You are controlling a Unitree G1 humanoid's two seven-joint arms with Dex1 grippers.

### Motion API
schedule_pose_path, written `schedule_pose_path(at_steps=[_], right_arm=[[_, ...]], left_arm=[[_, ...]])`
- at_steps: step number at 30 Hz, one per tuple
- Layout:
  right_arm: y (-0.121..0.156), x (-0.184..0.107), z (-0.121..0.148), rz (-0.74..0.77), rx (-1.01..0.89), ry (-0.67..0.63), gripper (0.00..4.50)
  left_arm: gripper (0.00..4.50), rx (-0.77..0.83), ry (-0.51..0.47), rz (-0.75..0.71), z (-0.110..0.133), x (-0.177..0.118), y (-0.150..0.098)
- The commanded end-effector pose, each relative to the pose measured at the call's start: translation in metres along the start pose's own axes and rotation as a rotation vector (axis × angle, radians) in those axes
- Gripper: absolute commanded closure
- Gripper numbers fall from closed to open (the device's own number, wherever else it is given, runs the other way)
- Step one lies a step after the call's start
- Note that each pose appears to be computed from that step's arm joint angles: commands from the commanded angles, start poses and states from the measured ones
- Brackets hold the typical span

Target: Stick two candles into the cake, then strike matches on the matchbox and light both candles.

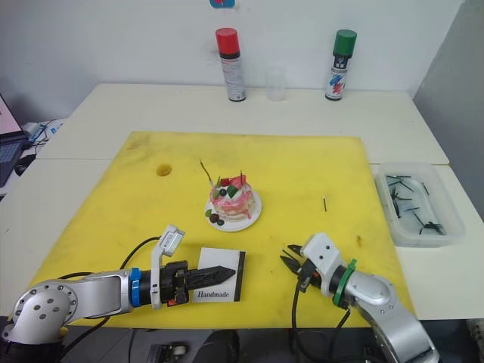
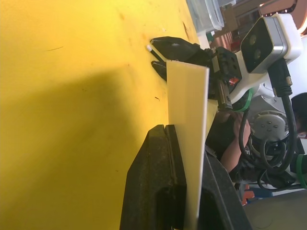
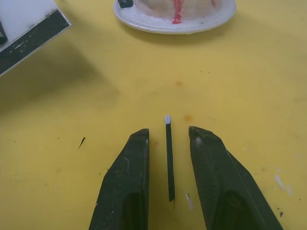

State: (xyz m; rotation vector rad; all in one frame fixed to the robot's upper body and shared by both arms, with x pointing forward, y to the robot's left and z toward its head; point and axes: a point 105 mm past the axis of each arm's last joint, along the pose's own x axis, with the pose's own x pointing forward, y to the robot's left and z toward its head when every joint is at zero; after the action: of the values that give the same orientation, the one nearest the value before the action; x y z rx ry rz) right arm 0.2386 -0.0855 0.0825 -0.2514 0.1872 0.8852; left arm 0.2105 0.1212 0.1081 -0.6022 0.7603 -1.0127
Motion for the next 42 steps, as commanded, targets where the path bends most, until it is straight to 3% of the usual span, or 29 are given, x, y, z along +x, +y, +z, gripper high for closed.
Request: schedule_pose_path(at_steps=[1,4,6,7,11,15,19,22,28,42], right_arm=[[0.005,-0.001,-0.004,-0.001,0.021,0.009,3.18],[0.004,-0.001,-0.005,-0.011,0.038,0.011,3.79],[0.004,-0.001,-0.005,-0.014,0.046,0.011,4.43],[0.004,0.0,-0.005,-0.014,0.047,0.01,4.48],[0.002,-0.002,0.002,-0.012,0.046,-0.008,4.48],[-0.001,-0.004,0.025,0.014,-0.005,-0.064,4.48],[0.008,-0.007,0.072,0.169,-0.158,-0.161,4.48],[0.019,-0.008,0.09,0.307,-0.277,-0.181,4.48],[0.032,-0.002,0.094,0.483,-0.408,-0.126,4.48],[0.026,0.025,0.083,0.458,-0.496,-0.066,4.48]], left_arm=[[4.5,0.013,-0.002,-0.016,0.002,0.0,-0.005],[4.5,0.013,-0.002,-0.016,0.001,-0.001,-0.005],[4.5,0.016,-0.003,-0.019,0.002,-0.001,-0.005],[4.5,0.018,-0.005,-0.02,0.002,-0.001,-0.005],[4.5,0.055,-0.02,-0.029,0.009,-0.005,-0.005],[4.5,0.086,-0.042,-0.076,0.019,-0.006,-0.01],[4.5,0.099,-0.06,-0.105,0.031,-0.005,-0.009],[4.5,0.108,-0.072,-0.11,0.039,-0.004,-0.006],[4.5,0.132,-0.073,-0.127,0.051,0.002,-0.003],[4.5,0.146,-0.066,-0.145,0.049,0.004,-0.005]])
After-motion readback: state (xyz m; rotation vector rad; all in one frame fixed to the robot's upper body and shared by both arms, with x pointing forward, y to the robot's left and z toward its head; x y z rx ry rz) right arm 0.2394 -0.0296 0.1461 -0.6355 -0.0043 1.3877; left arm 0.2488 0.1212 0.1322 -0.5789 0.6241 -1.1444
